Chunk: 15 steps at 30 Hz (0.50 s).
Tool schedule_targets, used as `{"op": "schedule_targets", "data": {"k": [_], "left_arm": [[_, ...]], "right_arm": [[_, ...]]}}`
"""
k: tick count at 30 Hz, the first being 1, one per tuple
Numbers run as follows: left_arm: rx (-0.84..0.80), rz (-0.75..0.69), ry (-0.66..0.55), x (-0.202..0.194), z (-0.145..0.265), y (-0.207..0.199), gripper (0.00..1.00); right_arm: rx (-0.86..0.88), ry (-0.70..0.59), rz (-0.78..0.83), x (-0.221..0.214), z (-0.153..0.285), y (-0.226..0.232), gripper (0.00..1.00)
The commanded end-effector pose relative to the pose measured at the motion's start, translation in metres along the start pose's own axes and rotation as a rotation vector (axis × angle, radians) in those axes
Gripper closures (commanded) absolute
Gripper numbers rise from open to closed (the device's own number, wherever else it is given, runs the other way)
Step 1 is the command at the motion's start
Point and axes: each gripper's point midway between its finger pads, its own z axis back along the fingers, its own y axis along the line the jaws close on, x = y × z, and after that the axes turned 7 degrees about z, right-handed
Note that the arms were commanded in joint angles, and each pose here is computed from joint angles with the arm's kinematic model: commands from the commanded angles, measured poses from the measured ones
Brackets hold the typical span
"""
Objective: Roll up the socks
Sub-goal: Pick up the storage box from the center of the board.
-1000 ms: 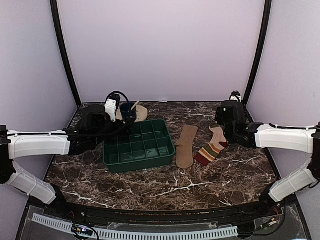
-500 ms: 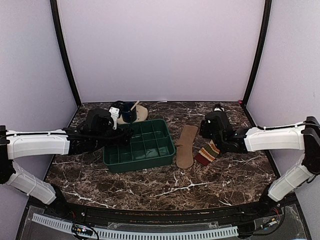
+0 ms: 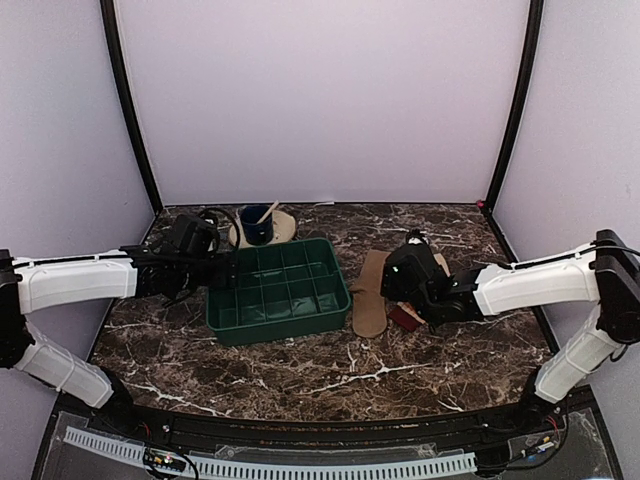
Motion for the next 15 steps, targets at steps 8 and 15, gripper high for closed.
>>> {"op": "schedule_targets", "data": {"k": [8,15], "left_arm": [[0.056,0.156,0.076,-0.007,-0.016,0.039,0.23],[0.037,0.190,0.128,-0.015,-0.027,0.040,0.32]], "right_arm": [[0.042,-0.005,-0.007,0.003,0.004,0.016,0.21],[0.051,0.001,0.008,0.003,0.003,0.022,0.21]]}}
